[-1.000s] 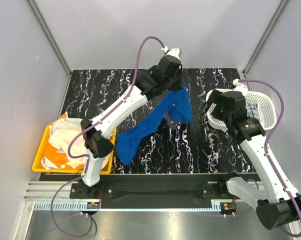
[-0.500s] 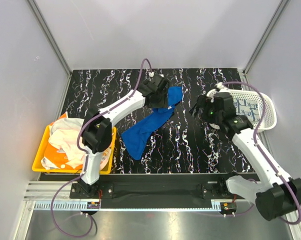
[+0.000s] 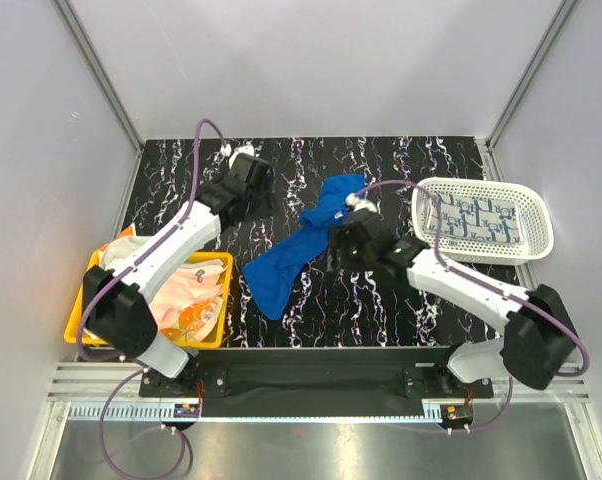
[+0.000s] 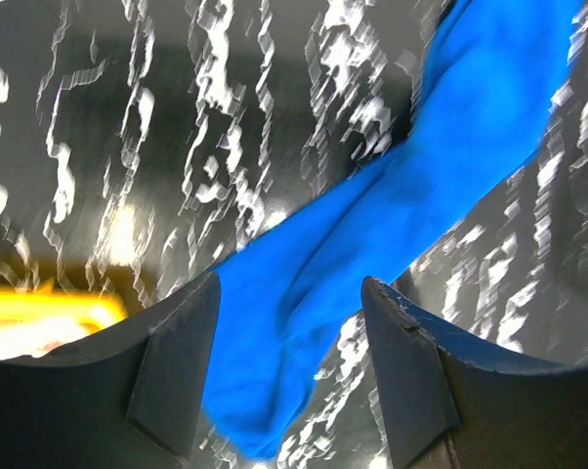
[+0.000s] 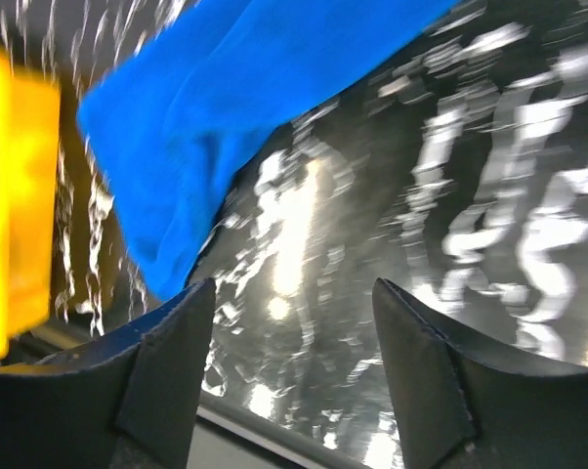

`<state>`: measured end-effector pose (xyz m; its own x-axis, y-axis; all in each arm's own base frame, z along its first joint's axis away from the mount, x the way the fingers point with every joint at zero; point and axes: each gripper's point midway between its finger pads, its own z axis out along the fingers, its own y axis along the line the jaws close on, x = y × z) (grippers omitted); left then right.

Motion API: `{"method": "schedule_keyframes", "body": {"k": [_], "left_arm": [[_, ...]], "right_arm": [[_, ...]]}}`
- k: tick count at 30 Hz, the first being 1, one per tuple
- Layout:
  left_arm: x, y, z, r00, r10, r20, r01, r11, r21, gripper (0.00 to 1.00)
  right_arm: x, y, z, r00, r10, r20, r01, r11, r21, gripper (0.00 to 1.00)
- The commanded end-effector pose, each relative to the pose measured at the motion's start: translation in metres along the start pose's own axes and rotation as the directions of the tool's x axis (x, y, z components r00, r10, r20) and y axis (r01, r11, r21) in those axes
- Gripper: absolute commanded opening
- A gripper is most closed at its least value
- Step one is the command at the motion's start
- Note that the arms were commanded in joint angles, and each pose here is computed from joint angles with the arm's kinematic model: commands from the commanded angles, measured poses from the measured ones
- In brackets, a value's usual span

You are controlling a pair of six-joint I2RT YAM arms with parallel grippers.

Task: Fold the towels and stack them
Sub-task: Flatten out the crumpled towel

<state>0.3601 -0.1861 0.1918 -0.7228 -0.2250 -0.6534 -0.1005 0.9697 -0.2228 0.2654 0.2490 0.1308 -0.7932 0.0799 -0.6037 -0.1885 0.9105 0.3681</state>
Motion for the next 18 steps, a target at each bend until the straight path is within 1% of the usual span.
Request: {"method": "schedule_keyframes", "body": {"k": [1,3,4,5,6,7,8,10,12,14,16,18], "left_arm": [[0.027,0.023,-0.007,1.000,0.006,-0.023,-0.006,0.999,-0.038,0.64],[0.028,0.032,-0.015,1.000,-0.003,-0.005,0.003,0.999,-0.045,0.64],[0.029,0.039,-0.022,1.000,-0.010,0.003,0.010,0.999,-0.044,0.64],[0.028,0.044,-0.026,1.000,-0.019,0.008,0.020,0.999,-0.047,0.64],[0.027,0.046,-0.029,1.000,-0.025,0.011,0.025,0.999,-0.041,0.64],[0.025,0.049,-0.036,0.999,-0.031,0.026,0.031,0.999,-0.033,0.64],[0.022,0.052,-0.039,0.999,-0.034,0.031,0.035,0.999,-0.035,0.64],[0.018,0.054,-0.047,0.998,-0.037,0.046,0.038,0.999,-0.019,0.64],[0.017,0.053,-0.052,0.998,-0.037,0.050,0.037,0.999,-0.004,0.64],[0.016,0.055,-0.058,0.998,-0.038,0.059,0.038,0.999,0.004,0.64],[0.016,0.057,-0.060,0.998,-0.035,0.061,0.035,0.999,0.009,0.64],[0.019,0.059,-0.063,0.997,-0.034,0.066,0.032,0.999,0.023,0.64]], "right_arm": [[0.016,0.053,0.011,0.999,-0.023,0.024,0.025,0.996,-0.089,0.71],[0.038,0.067,0.021,0.999,-0.034,-0.010,0.033,0.995,-0.093,0.71],[0.045,0.077,0.023,0.999,-0.041,-0.011,0.039,0.994,-0.106,0.69],[0.065,0.090,0.028,0.998,-0.061,-0.036,0.056,0.992,-0.112,0.67],[0.073,0.095,0.031,0.997,-0.060,-0.045,0.054,0.992,-0.114,0.65],[0.078,0.103,0.034,0.998,-0.050,-0.039,0.045,0.991,-0.126,0.60],[0.095,0.107,0.041,0.997,-0.046,-0.064,0.039,0.993,-0.115,0.57],[0.101,0.119,0.048,0.998,-0.027,-0.064,0.019,0.992,-0.127,0.53],[0.113,0.125,0.058,0.998,-0.034,-0.060,0.028,0.994,-0.104,0.49],[0.117,0.128,0.071,0.997,-0.060,-0.047,0.058,0.997,-0.051,0.48],[0.123,0.138,0.074,0.995,-0.086,-0.051,0.084,0.996,-0.041,0.47],[0.130,0.134,0.084,0.993,-0.099,-0.056,0.099,0.995,0.000,0.48]]}}
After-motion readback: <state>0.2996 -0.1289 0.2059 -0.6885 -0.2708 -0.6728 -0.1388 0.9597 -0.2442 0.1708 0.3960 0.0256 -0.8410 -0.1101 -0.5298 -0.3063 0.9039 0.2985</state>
